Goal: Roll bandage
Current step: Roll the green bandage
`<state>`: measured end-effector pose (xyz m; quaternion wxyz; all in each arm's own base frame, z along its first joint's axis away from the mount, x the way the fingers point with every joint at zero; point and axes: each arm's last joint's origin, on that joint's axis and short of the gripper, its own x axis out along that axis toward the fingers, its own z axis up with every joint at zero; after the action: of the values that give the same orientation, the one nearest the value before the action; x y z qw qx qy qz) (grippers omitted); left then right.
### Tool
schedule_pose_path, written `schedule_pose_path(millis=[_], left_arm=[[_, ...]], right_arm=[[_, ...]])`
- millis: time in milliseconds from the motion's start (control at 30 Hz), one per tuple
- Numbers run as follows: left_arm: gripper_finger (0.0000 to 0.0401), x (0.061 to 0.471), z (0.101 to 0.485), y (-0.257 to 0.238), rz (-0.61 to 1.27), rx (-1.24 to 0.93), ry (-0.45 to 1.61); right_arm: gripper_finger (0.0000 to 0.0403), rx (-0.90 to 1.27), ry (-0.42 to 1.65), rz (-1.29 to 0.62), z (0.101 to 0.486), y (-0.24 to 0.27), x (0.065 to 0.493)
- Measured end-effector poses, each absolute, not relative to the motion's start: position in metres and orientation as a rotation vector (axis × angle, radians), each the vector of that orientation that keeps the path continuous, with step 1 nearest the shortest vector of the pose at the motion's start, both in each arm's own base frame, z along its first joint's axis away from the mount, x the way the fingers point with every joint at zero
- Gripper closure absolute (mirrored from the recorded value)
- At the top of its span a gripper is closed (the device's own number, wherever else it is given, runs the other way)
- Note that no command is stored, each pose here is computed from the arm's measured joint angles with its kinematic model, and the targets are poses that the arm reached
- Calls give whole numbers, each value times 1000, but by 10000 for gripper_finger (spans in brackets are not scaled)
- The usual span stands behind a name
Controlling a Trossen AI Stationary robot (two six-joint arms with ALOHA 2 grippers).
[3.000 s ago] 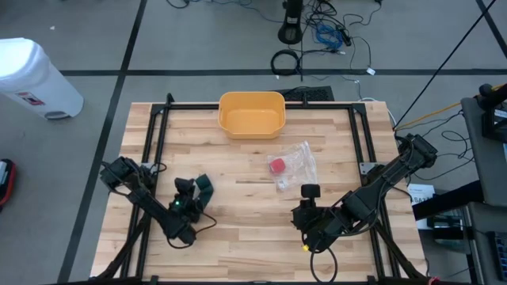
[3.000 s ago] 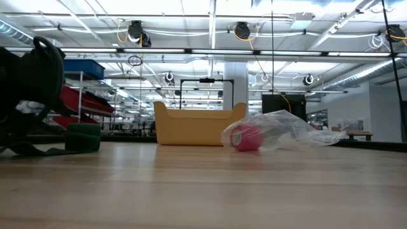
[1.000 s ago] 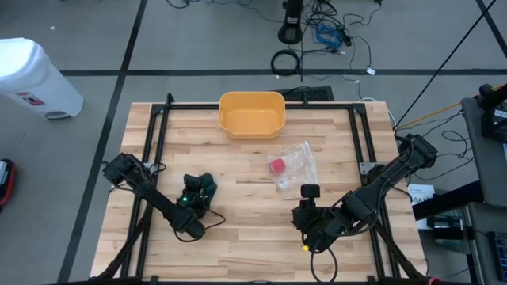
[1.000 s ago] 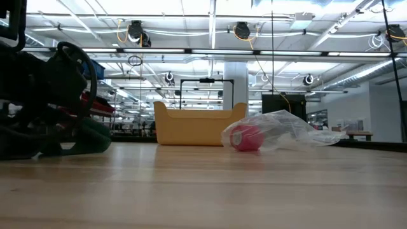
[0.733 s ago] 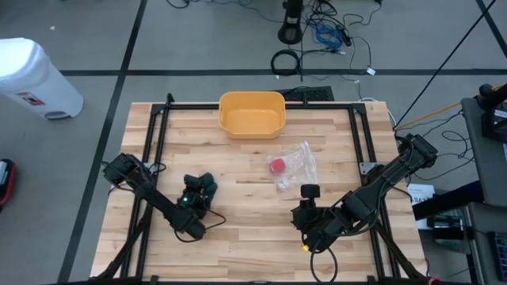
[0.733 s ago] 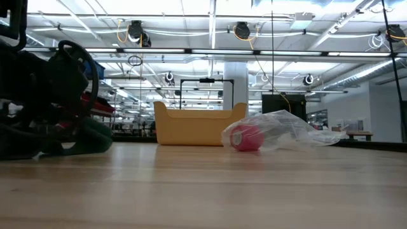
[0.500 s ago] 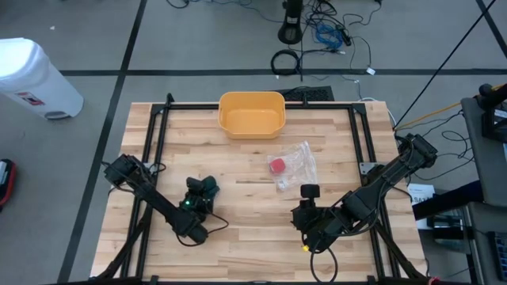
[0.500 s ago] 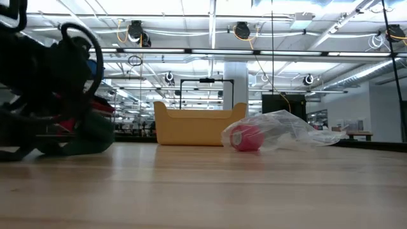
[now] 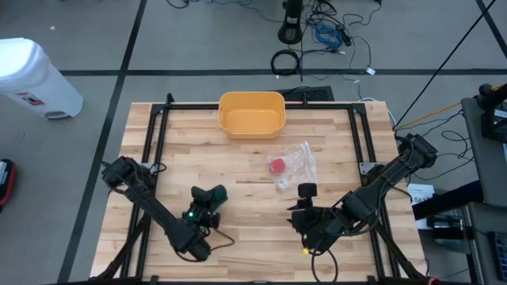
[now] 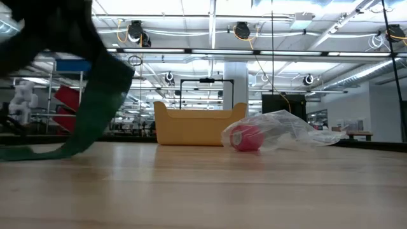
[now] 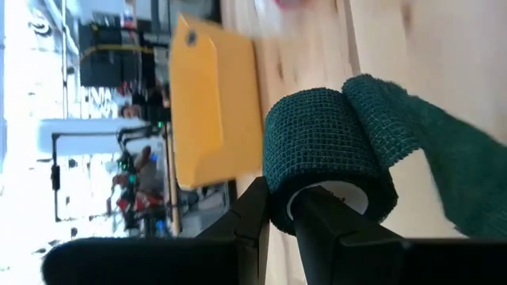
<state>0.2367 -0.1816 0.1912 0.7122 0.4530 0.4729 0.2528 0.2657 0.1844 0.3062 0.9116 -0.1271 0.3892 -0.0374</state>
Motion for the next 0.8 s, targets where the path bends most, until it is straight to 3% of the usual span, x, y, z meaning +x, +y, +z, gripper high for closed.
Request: schedule_pose_path(millis=[533,667,800], left_arm=[[347,257,327,-256,342,897,669],[347,259,346,-276,271,854,561],[347,260,355,-294,204,869,469]], right_arm=[[268,-666,316,71,336,219,296],[245,-886,177,92,336,244,298],[211,-1027,114,-21,335,259,300]])
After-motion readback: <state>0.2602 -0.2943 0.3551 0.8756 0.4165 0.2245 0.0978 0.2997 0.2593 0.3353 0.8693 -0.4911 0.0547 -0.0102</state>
